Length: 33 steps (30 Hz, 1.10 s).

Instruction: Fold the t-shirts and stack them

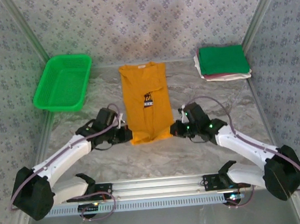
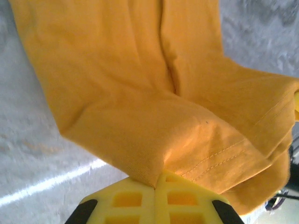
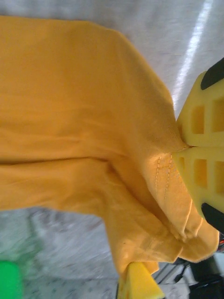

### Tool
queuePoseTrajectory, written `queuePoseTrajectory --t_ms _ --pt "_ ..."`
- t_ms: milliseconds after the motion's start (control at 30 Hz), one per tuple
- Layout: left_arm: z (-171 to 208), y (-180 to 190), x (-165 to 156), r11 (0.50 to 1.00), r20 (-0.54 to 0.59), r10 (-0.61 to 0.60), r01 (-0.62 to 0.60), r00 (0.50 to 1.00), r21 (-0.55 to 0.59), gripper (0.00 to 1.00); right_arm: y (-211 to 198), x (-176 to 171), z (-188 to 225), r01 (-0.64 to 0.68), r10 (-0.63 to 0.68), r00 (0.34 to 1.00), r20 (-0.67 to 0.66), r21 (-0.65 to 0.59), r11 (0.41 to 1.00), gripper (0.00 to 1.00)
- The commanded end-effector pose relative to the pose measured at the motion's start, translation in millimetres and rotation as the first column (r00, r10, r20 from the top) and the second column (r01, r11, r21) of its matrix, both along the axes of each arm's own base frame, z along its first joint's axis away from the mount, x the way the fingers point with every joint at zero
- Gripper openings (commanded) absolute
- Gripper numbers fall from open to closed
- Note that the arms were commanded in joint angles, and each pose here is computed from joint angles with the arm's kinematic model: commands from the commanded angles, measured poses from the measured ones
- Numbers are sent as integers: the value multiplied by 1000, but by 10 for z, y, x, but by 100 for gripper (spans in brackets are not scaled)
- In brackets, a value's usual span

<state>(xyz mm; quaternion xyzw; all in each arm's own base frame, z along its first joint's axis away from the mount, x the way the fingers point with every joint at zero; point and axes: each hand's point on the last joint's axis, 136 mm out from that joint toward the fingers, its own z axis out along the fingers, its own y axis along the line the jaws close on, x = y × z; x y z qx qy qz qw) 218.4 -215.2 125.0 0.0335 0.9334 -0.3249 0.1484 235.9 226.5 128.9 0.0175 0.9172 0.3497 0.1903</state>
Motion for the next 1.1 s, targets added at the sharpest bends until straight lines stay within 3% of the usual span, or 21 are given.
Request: queuePoseTrajectory --t_ms 0,300,500,733,867,933,967,1067 --pt "173 -18 288 999 56 -34 34 998 -6 0 -36 323 93 9 -9 999 34 -13 1000 0" --pt "132 121 1395 998 149 8 -16 989 53 0 -26 1309 120 61 -49 987 150 -76 995 0" --pt "-88 161 1797 996 127 -1 -10 992 86 0 86 1724 -38 43 -36 991 127 -53 998 0" --pt "-33 170 2080 997 149 10 -22 989 80 0 128 2057 -6 59 -53 991 124 -50 997 0" --pt "-37 195 2498 996 156 6 -21 988 92 0 87 2434 -50 92 -88 991 100 -33 995 2" --pt "-79 244 2756 994 135 15 -30 991 107 32 45 2651 -97 114 -112 992 61 -36 993 30" --pt "-86 288 2884 993 119 34 -47 992 107 42 22 2797 -84 126 -125 991 56 -20 992 40" --pt "51 429 3116 989 127 102 -115 987 97 43 -76 3039 51 161 -161 986 41 9 987 43"
